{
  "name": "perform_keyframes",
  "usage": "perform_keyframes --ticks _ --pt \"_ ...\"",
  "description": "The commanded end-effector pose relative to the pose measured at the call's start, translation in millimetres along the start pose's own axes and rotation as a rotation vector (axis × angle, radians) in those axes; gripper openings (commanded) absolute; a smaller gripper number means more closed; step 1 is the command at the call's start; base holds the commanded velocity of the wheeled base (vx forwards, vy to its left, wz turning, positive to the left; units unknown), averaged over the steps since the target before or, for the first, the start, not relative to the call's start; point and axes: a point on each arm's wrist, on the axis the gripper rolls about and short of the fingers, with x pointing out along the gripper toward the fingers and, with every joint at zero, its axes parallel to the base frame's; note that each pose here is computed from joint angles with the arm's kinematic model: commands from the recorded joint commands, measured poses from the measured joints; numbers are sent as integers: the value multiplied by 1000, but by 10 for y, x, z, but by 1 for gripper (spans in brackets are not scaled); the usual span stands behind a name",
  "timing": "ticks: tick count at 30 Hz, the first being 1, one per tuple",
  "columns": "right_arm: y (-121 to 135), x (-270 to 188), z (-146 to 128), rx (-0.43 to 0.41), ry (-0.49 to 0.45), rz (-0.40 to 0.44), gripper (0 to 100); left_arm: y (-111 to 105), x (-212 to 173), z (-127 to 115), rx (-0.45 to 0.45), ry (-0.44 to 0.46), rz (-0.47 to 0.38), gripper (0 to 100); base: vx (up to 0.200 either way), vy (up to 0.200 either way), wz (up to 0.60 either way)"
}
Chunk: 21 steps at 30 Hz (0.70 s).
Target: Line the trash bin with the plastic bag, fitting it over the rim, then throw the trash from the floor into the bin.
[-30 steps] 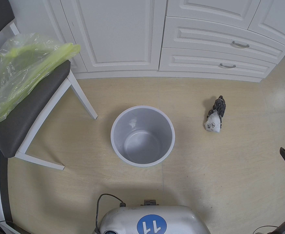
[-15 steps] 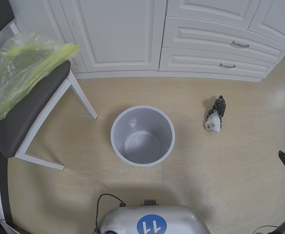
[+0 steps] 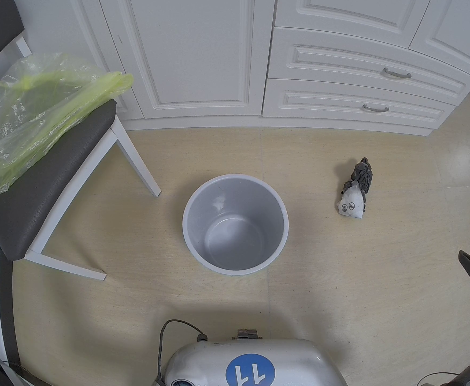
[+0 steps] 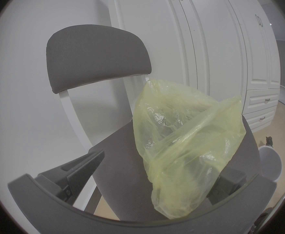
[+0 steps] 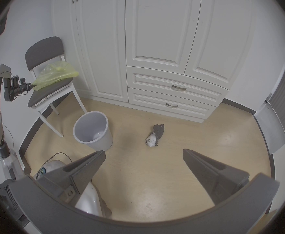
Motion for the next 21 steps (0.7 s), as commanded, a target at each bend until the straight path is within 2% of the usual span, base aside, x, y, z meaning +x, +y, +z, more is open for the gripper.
perform_keyframes --ticks 1,20,21 --pt "1 1 -2 0 1 1 100 7 9 2 0 -2 0 100 0 0 0" --pt "11 -2 0 -3 -4 17 100 -5 7 14 5 -7 -3 100 0 0 0" --pt "10 -2 0 -3 -4 16 100 -6 5 10 4 -4 -3 0 0 0 0"
